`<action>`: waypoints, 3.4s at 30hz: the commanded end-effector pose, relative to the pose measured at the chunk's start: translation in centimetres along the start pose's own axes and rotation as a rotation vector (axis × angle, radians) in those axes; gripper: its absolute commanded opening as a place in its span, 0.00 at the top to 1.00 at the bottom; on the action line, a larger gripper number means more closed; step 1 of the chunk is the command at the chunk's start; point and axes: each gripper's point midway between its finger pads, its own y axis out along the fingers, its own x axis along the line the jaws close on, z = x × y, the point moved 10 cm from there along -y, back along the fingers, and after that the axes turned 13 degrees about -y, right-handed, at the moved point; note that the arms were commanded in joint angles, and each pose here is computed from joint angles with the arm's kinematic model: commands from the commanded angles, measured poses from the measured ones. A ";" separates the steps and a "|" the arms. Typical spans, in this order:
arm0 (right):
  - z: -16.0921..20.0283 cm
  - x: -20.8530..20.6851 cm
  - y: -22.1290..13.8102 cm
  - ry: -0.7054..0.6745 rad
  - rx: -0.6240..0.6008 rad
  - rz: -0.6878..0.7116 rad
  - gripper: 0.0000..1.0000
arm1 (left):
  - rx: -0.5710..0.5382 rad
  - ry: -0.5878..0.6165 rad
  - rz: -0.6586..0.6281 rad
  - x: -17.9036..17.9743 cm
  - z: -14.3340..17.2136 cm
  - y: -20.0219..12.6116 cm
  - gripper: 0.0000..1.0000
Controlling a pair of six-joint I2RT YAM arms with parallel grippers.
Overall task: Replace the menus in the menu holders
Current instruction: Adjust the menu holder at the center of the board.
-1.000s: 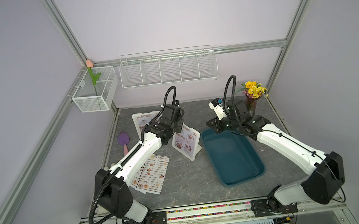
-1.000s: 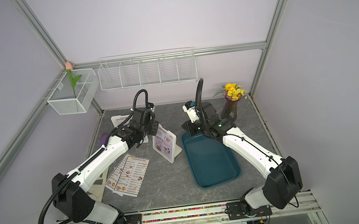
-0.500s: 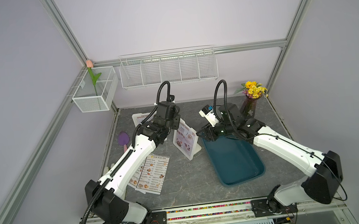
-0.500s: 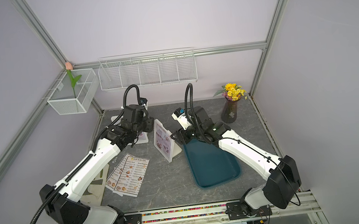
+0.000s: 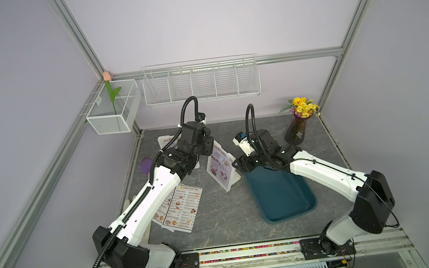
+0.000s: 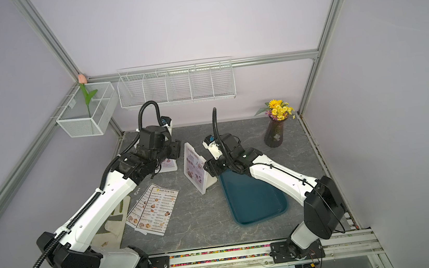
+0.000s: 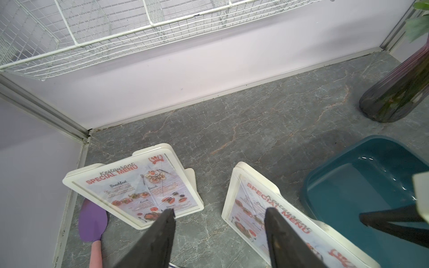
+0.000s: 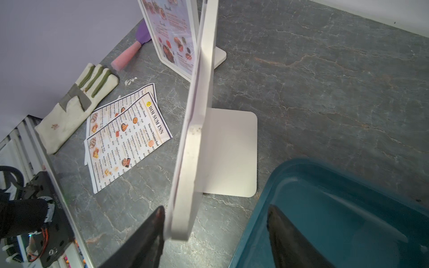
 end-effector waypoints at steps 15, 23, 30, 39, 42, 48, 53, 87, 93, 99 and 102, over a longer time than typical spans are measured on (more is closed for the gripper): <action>-1.5 -4.7 3.4 -0.175 -0.080 0.050 0.27 | -0.001 -0.036 0.051 -0.2 -0.1 -0.7 0.37; -2.4 -5.8 4.1 -0.170 -0.083 0.094 0.27 | 0.054 -0.058 0.077 -0.2 1.8 0.0 0.39; -2.5 -5.9 3.3 -0.162 -0.053 0.117 0.26 | 0.093 -0.079 0.091 0.2 3.7 0.2 0.39; 1.1 -4.0 0.4 -0.056 -0.089 0.130 0.24 | 0.164 -0.123 0.156 0.5 7.2 0.4 0.41; 1.6 -4.3 1.4 -0.019 -0.101 0.148 0.24 | 0.193 -0.138 0.156 0.4 8.5 1.5 0.42; 1.8 -5.0 3.1 0.044 -0.148 0.206 0.23 | 0.216 -0.176 0.084 0.4 9.7 4.0 0.41; 2.0 -5.6 4.4 0.051 -0.143 0.233 0.23 | 0.197 -0.182 0.001 0.7 10.8 6.1 0.41; 2.4 -6.9 8.2 0.072 -0.134 0.222 0.23 | 0.201 -0.108 -0.171 1.5 11.5 12.1 0.42; 2.5 -7.1 8.9 0.071 -0.127 0.225 0.23 | 0.206 -0.103 -0.190 1.8 11.5 12.8 0.43; 2.2 -7.5 9.4 0.068 -0.124 0.229 0.23 | 0.206 -0.109 -0.194 2.1 11.2 13.5 0.43; 2.2 -7.6 9.7 0.069 -0.123 0.226 0.23 | 0.206 -0.103 -0.201 2.3 10.9 13.9 0.43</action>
